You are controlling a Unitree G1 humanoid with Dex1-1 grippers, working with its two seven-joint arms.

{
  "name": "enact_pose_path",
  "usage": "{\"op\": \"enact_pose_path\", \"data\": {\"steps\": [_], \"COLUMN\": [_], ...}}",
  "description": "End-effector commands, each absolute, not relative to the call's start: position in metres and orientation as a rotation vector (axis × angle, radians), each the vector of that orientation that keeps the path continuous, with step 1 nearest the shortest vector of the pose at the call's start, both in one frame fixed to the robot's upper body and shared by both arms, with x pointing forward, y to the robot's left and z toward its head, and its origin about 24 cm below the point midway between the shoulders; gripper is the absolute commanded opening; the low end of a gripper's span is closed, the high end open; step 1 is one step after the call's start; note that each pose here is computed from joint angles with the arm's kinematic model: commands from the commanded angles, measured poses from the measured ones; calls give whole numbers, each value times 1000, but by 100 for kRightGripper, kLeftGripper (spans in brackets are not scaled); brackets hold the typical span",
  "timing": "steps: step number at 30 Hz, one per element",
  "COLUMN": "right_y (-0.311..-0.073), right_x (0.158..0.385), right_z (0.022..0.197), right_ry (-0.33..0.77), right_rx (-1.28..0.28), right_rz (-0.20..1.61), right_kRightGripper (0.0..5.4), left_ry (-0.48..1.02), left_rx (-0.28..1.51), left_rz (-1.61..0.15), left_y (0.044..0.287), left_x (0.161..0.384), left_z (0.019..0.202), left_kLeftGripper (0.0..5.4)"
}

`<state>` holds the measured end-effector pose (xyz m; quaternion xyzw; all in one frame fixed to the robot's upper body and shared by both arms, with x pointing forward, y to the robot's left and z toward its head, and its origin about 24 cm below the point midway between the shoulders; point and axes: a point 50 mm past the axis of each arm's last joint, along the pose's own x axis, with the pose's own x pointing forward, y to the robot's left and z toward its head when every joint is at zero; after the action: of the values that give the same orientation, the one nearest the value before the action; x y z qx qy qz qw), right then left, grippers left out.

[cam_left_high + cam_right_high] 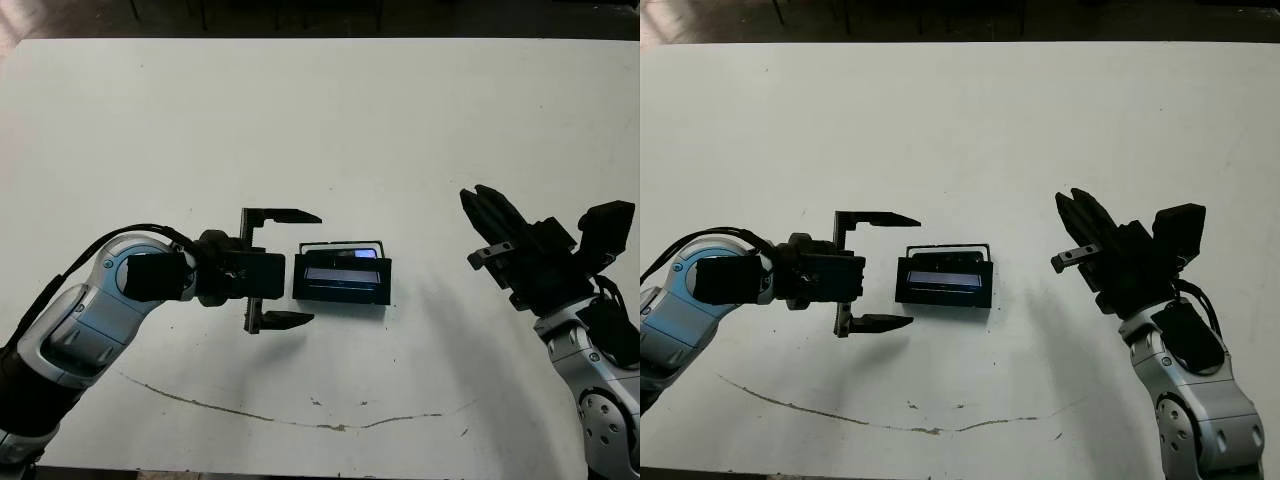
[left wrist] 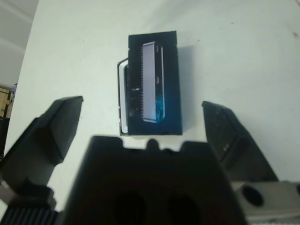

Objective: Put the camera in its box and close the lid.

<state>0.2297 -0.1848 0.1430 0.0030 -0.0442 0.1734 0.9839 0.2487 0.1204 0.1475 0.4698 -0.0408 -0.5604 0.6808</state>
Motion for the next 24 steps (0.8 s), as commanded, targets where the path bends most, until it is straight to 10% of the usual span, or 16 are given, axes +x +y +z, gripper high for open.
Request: {"op": "enact_pose_path", "data": {"steps": [1,24], "right_y": [-188,-190], "right_x": [229,228], "right_z": [138,138], "right_ry": [-64,-59], "right_rx": [5,-1], "right_rz": [341,336], "right_kRightGripper": [0,0], "left_ry": [-68,-13], "left_rx": [1073,1117], "left_rz": [-1270,-1251], "left_y": [121,120], "left_x": [249,262], "left_z": [139,119], "left_kLeftGripper": [539,539]}}
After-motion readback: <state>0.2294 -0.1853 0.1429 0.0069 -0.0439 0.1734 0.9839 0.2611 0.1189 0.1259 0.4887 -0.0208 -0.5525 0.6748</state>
